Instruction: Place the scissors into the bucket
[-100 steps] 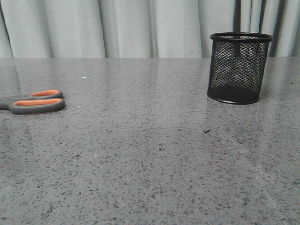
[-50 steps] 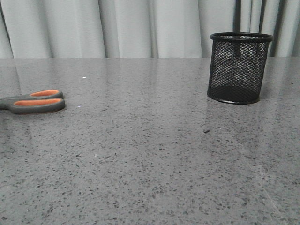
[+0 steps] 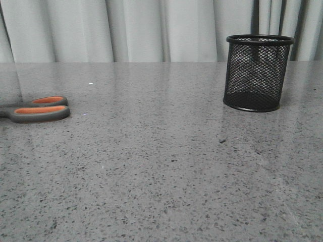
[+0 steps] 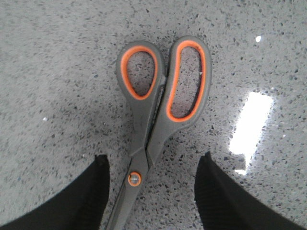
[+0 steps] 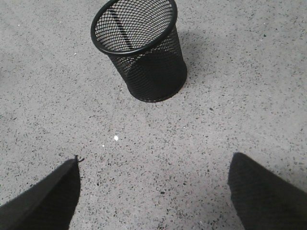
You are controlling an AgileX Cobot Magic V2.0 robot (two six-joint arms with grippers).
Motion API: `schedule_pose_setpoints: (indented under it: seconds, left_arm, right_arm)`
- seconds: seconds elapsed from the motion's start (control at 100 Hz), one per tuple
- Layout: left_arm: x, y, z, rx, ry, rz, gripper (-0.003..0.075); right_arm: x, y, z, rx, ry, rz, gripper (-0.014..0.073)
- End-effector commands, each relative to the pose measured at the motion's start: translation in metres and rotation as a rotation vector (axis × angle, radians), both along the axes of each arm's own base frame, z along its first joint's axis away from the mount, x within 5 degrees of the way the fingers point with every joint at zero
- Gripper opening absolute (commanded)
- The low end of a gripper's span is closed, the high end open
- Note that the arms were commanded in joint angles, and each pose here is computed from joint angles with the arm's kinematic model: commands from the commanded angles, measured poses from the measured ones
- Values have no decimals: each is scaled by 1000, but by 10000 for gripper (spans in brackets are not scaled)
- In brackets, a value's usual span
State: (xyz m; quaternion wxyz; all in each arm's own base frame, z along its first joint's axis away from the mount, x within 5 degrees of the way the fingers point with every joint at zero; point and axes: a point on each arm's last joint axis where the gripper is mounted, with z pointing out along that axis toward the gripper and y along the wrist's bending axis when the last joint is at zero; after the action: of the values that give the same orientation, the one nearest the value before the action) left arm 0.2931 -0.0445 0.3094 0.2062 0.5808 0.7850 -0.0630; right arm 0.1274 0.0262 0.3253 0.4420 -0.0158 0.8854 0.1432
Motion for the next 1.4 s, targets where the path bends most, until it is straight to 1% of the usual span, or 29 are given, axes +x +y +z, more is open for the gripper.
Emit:
schedule_pose_setpoints:
  seconds: [0.0,0.08,0.15,0.3,0.42,0.49,0.66,1.24,1.39]
  left_arm:
    - [6,-5,14,-29,-17,-57,368]
    - [14,-9,7,-28,35,-89,368]
    - [21,-14,2,-18,55,-109,368]
    - [30,-24,-14,52,92,-161,368]
    - [35,-29,-27,87,127,-187,368]
    - [37,-28,-33,109,140,-193,368]
    - [38,-24,-34,164,132,-199,368]
    - [38,-25,-33,154,134,-198,367]
    - [38,-27,-35,125,146,-195,365]
  right_arm:
    - [4,0,15,11,-88,-7,568]
    - [4,0,15,11,-88,-7,568]
    - [4,0,15,11,-88,-7,568]
    - [4,0,15,11,-88,-7,568]
    - [4,0,15,11,-88,-7,568]
    - [4,0,15,11,-88,-7,568]
    - [4,0,15,11,-88,-7,568]
    - [4,3,14,11,-80,11,568]
    - [4,3,14,11,-80,13,568]
